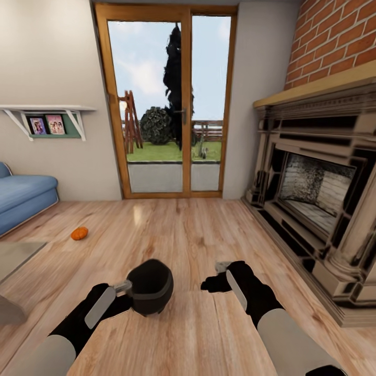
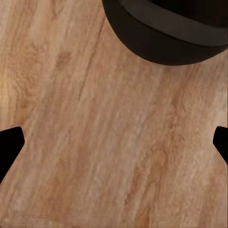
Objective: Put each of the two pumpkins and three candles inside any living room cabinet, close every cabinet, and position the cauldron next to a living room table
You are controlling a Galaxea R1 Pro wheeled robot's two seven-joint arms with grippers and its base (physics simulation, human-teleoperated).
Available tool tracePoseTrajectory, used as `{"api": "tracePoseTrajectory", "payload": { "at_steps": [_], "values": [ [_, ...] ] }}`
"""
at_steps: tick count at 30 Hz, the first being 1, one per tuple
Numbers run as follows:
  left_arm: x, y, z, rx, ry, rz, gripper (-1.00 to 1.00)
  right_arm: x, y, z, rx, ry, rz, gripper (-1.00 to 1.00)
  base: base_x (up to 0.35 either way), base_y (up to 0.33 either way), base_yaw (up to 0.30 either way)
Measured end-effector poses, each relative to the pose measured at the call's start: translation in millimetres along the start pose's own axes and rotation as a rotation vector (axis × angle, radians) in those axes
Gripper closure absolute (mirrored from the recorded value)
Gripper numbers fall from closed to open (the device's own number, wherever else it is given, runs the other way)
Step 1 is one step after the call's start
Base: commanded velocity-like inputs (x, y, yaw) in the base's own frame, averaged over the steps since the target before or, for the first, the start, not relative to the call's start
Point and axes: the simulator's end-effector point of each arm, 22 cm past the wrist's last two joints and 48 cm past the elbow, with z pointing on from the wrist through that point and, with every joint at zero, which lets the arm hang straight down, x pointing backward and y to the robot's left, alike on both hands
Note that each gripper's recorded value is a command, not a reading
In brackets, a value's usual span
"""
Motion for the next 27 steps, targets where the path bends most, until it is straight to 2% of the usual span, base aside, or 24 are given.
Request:
{"api": "tracePoseTrajectory", "payload": {
  "at_steps": [3, 6, 10, 18, 27],
  "values": [
    [-4.3, 7.5, -0.6, -0.010, -0.005, -0.025, -1.00, -9.5, 8.5, -9.4, -0.028, -0.009, -0.006, -1.00, 0.164, -0.004, 0.000],
    [-9.5, 12.9, -1.7, -0.010, -0.012, -0.056, -1.00, -32.1, 15.5, -27.9, -0.039, -0.056, -0.022, -1.00, 0.046, -0.001, 0.000],
    [-11.8, 14.3, -2.3, -0.008, -0.016, -0.066, -1.00, -48.5, 19.6, -41.2, -0.044, -0.098, -0.033, -1.00, 0.013, 0.000, 0.000],
    [-16.4, 25.8, -2.8, -0.021, -0.022, -0.073, -1.00, -50.9, 19.8, -42.7, -0.037, -0.105, -0.037, -1.00, 0.012, 0.010, 0.000],
    [-17.7, 30.6, -3.0, -0.028, -0.023, -0.075, -1.00, -49.6, 17.8, -40.9, -0.035, -0.104, -0.035, -1.00, 0.210, 0.181, 0.006]
  ]
}}
